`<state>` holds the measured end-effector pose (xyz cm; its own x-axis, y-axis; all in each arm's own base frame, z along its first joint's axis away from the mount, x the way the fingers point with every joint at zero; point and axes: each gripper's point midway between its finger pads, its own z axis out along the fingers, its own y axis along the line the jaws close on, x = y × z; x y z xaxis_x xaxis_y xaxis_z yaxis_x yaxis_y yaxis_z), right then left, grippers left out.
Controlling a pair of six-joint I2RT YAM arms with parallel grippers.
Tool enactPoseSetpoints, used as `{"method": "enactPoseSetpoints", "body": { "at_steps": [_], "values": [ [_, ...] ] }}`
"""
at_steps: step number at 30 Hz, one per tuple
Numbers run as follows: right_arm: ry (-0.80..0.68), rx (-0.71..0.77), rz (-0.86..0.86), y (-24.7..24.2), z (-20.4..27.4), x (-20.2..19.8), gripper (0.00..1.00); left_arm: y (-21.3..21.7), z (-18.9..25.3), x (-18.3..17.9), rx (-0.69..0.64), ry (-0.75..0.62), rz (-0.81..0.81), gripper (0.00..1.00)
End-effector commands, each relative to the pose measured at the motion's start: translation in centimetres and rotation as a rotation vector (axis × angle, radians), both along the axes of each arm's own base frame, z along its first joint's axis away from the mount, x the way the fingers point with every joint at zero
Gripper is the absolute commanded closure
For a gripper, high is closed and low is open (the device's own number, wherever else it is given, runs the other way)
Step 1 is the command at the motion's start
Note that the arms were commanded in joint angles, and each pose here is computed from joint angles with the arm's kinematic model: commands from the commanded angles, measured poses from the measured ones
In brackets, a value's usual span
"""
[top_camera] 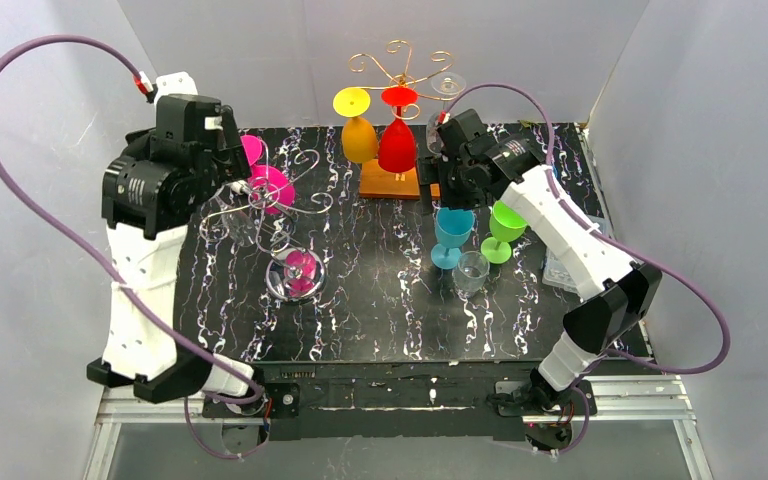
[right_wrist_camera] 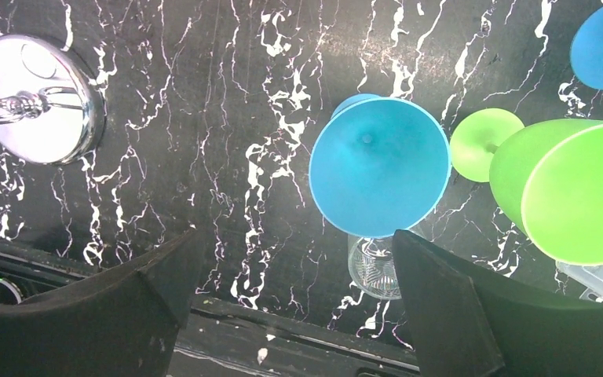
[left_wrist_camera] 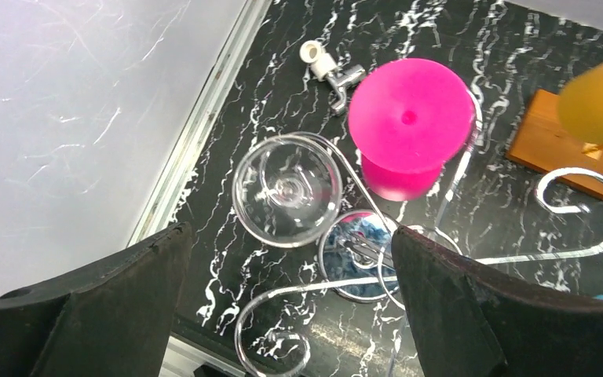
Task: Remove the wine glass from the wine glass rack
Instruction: Place the wine glass at the center of the board, then pick up the wine glass from the wine rack.
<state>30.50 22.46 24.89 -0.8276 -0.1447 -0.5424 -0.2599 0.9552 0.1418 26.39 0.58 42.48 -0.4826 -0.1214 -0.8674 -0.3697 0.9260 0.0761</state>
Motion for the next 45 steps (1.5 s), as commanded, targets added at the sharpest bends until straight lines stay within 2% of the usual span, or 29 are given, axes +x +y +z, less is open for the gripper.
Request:
{"method": "enactPoseSetpoints", "body": {
  "at_steps": [1, 13, 27, 33, 45],
  "values": [
    [-0.078, 0.062, 0.022, -0.3, 3.9, -0.5, 0.02, 2.0, -1.3, 0.8, -0.008, 0.057, 0.058, 0.02],
    [-0.101, 0.122, 0.053, 0.3, 5.9, -1.1, 0.02, 2.0, -5.4, 3.2, -0.147, 0.175, 0.006, 0.02],
    [-0.099, 0.124, 0.057, 0.3, 5.6, -1.3, 0.02, 3.4, -7.3, 3.3, -0.175, 0.211, 0.063, 0.06],
    [-0.099, 0.123, 0.055, 0.3, 5.5, -1.2, 0.02, 4.0, -7.8, 3.4, -0.207, 0.213, 0.073, 0.12],
    [-0.096, 0.114, 0.049, 0.3, 5.2, -0.9, 0.02, 3.5, -6.4, 3.5, -0.228, 0.165, 0.036, 0.34]
  ]
}}
